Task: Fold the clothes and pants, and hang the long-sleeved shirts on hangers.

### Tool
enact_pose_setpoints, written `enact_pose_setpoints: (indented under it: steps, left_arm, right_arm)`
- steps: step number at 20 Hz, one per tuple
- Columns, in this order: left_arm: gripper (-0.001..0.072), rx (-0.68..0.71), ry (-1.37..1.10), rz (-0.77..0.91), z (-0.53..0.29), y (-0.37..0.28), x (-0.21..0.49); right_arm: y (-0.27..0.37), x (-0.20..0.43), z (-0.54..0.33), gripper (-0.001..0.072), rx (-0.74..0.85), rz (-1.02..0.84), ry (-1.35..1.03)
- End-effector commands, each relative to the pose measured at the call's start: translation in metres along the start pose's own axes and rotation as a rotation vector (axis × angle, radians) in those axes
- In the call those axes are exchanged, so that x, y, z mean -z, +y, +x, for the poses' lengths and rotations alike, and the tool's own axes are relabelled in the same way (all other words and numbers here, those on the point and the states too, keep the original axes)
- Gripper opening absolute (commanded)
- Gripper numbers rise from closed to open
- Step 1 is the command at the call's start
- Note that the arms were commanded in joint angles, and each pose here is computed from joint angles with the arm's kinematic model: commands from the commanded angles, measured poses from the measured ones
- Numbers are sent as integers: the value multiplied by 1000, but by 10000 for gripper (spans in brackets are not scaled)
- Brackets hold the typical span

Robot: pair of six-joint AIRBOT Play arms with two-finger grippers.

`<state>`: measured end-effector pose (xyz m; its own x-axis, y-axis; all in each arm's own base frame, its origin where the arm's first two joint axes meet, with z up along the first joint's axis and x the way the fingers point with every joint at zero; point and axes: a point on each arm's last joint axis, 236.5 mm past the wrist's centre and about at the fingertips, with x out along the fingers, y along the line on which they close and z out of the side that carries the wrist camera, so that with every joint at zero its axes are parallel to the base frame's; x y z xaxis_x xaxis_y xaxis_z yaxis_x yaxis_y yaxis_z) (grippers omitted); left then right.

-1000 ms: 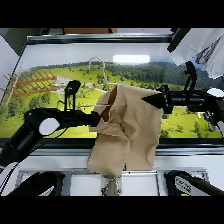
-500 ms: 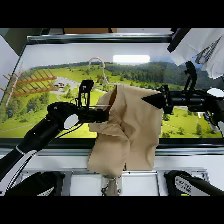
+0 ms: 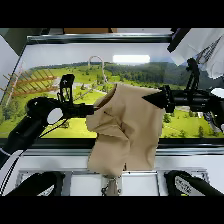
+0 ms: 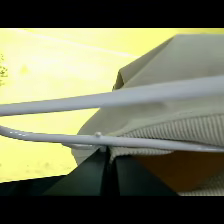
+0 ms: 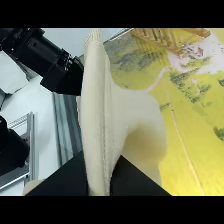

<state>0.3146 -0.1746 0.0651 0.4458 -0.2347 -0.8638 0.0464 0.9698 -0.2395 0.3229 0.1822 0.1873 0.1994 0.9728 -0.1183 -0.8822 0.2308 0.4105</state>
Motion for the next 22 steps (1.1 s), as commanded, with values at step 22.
enact_pose_setpoints:
  steps: [22]
  left_arm:
    - [20,113,-102,-16,-22,-18,-21]
  right_arm:
    - [16,-12,6,34,55,32,6]
